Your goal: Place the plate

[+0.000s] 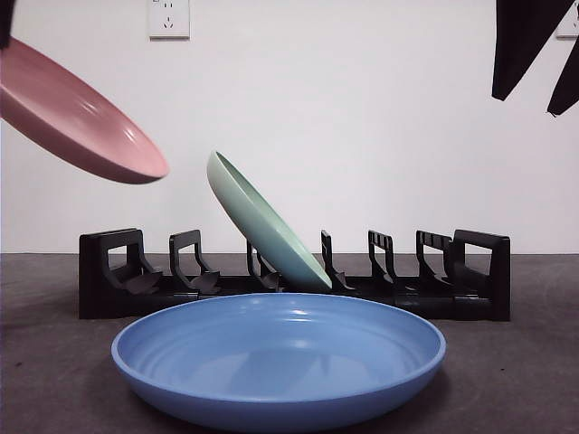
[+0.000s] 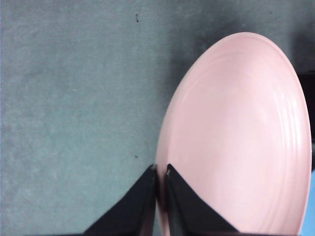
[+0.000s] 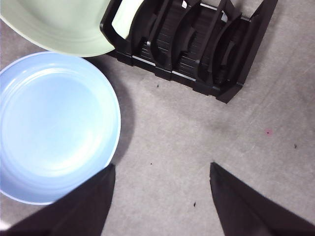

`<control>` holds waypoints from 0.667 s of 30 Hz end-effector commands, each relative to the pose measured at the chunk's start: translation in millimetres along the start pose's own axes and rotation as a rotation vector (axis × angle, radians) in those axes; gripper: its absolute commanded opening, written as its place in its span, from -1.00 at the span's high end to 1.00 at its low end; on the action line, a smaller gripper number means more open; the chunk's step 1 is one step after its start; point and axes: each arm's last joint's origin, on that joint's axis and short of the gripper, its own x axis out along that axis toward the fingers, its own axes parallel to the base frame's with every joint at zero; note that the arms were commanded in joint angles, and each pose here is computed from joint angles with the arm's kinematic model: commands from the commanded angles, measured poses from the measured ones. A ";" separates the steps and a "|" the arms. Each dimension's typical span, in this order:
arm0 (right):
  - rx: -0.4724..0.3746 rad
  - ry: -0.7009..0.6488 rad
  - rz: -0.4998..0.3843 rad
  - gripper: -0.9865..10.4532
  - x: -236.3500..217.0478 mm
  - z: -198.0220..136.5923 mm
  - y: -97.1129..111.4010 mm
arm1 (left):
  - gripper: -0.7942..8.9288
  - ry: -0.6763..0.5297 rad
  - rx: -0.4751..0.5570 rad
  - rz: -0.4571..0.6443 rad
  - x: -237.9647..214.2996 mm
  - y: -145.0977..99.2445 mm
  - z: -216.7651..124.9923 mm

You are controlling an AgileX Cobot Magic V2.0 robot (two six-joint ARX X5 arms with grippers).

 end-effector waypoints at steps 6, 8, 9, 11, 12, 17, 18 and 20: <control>-0.015 -0.012 0.001 0.30 0.3 3.2 1.5 | 0.80 -0.044 -0.016 -0.105 -19.3 3.9 -45.5; -0.014 -0.011 0.001 0.30 0.3 3.2 1.5 | 0.81 -0.051 -0.029 -0.134 -21.2 4.9 -60.8; -0.014 -0.011 0.001 0.30 0.3 3.2 1.5 | 0.81 -0.053 -0.034 -0.147 -21.6 5.5 -69.1; -0.014 -0.011 0.001 0.30 0.3 3.2 1.5 | 0.81 -0.048 -0.056 -0.157 -21.5 6.7 -84.5; -0.014 -0.011 0.001 0.30 0.3 3.2 1.5 | 0.81 -0.043 -0.066 -0.161 -20.6 7.3 -92.7; -0.015 -0.011 0.001 0.30 0.3 3.1 1.6 | 0.81 -0.030 -0.149 -0.213 -10.4 7.7 -126.6; -0.015 -0.011 0.002 0.30 0.3 3.1 1.6 | 0.81 -0.025 -0.172 -0.225 -5.9 7.4 -133.0; -0.015 -0.011 0.002 0.30 0.3 3.1 1.6 | 0.81 -0.012 -0.209 -0.262 3.6 5.9 -144.2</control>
